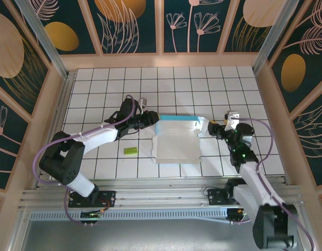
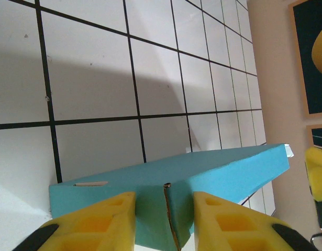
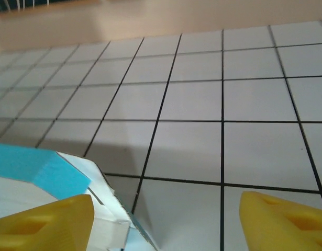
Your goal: Fold the paper box
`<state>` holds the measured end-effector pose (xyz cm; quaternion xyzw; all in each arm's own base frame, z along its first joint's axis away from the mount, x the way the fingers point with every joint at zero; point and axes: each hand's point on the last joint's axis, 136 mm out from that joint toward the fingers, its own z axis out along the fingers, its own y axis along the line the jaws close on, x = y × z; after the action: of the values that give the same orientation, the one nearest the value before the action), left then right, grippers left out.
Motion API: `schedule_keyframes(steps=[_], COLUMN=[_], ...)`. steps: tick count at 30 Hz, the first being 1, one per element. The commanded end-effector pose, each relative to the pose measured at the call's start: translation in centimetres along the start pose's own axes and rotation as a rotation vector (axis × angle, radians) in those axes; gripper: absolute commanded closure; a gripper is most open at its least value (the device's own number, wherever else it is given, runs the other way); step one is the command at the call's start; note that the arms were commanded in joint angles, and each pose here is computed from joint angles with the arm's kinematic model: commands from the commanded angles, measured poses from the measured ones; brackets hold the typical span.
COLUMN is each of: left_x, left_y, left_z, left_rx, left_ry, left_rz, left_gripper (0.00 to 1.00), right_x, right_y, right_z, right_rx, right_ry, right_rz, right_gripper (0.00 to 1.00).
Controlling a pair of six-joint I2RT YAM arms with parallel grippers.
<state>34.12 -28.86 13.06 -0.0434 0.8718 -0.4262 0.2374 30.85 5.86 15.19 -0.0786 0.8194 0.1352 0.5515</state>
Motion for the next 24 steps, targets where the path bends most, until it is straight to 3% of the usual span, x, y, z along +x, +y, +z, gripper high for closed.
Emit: schedule_keyframes(steps=[1, 9, 13, 19, 24], left_x=[1.5, 1.5, 1.3, 1.1, 1.2], left_y=[0.9, 1.0, 0.7, 0.4, 0.7], left_z=[0.3, 0.6, 0.6, 0.7, 0.8], left_rx=[-0.038, -0.035, -0.025, -0.021, -0.029], left_ry=[0.054, 0.057, 0.053, 0.054, 0.057], left_rz=[0.004, 0.014, 0.014, 0.019, 0.02], left_gripper=[0.69, 0.69, 0.69, 0.69, 0.7], right_x=[-1.1, -0.4, 0.9, 3.6, 4.0], right_y=[2.1, 3.7, 2.6, 1.5, 1.4], right_z=[0.9, 2.8, 3.5, 3.9, 4.7], right_rx=[-0.19, -0.368, -0.298, -0.205, -0.209], right_ry=[0.023, 0.097, 0.15, 0.232, 0.255], right_rz=[-0.211, -0.243, -0.193, -0.209, -0.203], right_gripper=[0.26, 0.33, 0.43, 0.44, 0.48])
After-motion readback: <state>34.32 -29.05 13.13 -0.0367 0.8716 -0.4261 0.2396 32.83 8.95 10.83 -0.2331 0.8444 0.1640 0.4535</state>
